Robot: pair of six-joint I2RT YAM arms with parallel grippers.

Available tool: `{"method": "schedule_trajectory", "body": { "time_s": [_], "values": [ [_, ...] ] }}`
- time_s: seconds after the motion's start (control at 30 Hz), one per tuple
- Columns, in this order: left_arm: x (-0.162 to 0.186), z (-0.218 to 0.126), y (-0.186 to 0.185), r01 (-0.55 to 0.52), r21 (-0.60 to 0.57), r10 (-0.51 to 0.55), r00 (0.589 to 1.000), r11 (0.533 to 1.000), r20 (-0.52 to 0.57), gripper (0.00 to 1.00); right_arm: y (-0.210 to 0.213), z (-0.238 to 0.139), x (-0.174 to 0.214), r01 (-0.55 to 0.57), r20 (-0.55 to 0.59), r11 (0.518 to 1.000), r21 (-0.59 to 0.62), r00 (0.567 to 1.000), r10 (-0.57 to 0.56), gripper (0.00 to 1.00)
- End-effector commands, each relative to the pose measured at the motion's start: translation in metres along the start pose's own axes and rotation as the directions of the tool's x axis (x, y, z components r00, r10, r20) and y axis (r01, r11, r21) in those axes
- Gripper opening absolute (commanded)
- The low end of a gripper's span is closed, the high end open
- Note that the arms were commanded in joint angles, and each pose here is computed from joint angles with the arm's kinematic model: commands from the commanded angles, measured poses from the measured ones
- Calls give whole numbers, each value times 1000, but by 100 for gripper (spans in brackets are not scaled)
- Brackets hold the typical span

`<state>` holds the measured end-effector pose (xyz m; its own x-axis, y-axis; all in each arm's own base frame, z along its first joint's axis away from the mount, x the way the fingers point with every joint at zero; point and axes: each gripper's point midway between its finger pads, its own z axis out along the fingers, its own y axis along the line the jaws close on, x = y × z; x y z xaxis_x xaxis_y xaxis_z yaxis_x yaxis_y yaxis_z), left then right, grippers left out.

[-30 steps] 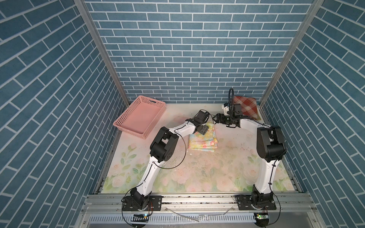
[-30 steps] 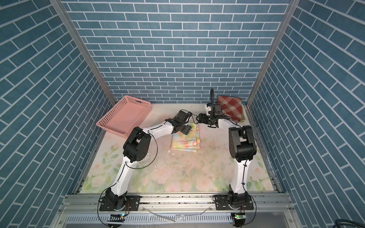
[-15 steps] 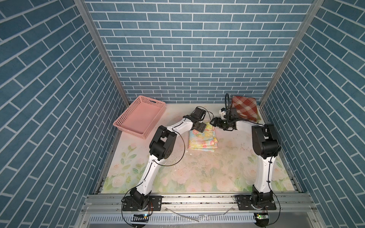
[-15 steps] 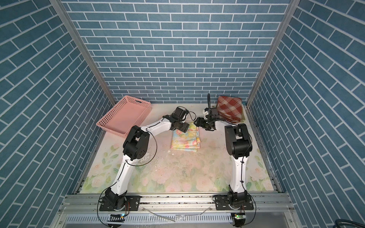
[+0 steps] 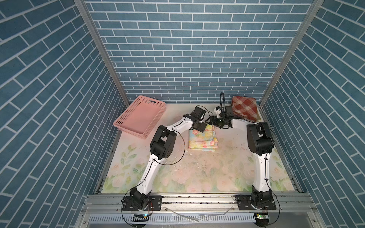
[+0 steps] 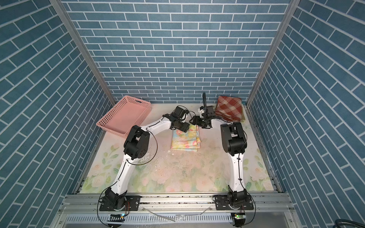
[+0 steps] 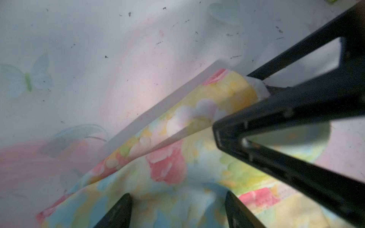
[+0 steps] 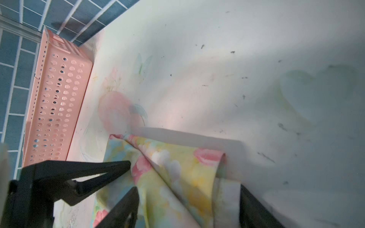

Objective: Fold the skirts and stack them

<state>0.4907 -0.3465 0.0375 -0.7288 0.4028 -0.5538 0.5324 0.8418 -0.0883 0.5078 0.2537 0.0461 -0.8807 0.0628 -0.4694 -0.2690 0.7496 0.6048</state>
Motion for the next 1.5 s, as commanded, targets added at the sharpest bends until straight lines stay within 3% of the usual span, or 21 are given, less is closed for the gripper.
{"method": "schedule_trajectory", "body": {
  "time_s": [0.0,0.13,0.23,0.33,0.43,0.53,0.67,0.83,0.97,1.17,1.47],
  "values": [
    [17,12,2,23,12,-22,998,1000,-65,75,-26,26,71,-90,-218,993,81,970,106,75],
    [17,12,5,33,14,-32,997,999,-65,75,-29,31,88,-85,-271,993,85,957,105,67],
    [17,13,6,42,13,-41,997,999,-65,75,-30,27,93,-69,-289,993,101,952,96,54],
    [18,14,9,54,11,-53,997,998,-62,75,-28,27,96,-64,-302,994,91,949,88,31],
    [15,13,10,67,14,-67,996,998,-52,74,-26,29,93,-57,-289,995,78,954,78,0],
    [5,5,12,79,17,-78,997,997,-22,74,-14,29,76,-45,-238,998,36,970,53,0],
    [-31,-38,15,108,65,-114,989,992,98,77,-1,15,40,7,-115,999,46,993,-1,0],
    [-64,-114,34,203,151,-240,926,967,292,80,28,-28,-17,110,54,990,90,992,-115,0],
    [-63,-147,38,207,165,-254,898,964,359,80,48,-66,-42,217,103,970,112,968,-229,0],
    [-54,-150,38,210,180,-264,893,961,366,80,48,-112,-60,381,109,909,170,909,-402,0],
    [-65,-146,31,208,242,-289,881,948,374,79,14,-176,-104,489,140,833,258,835,-533,0]
  ]
}}
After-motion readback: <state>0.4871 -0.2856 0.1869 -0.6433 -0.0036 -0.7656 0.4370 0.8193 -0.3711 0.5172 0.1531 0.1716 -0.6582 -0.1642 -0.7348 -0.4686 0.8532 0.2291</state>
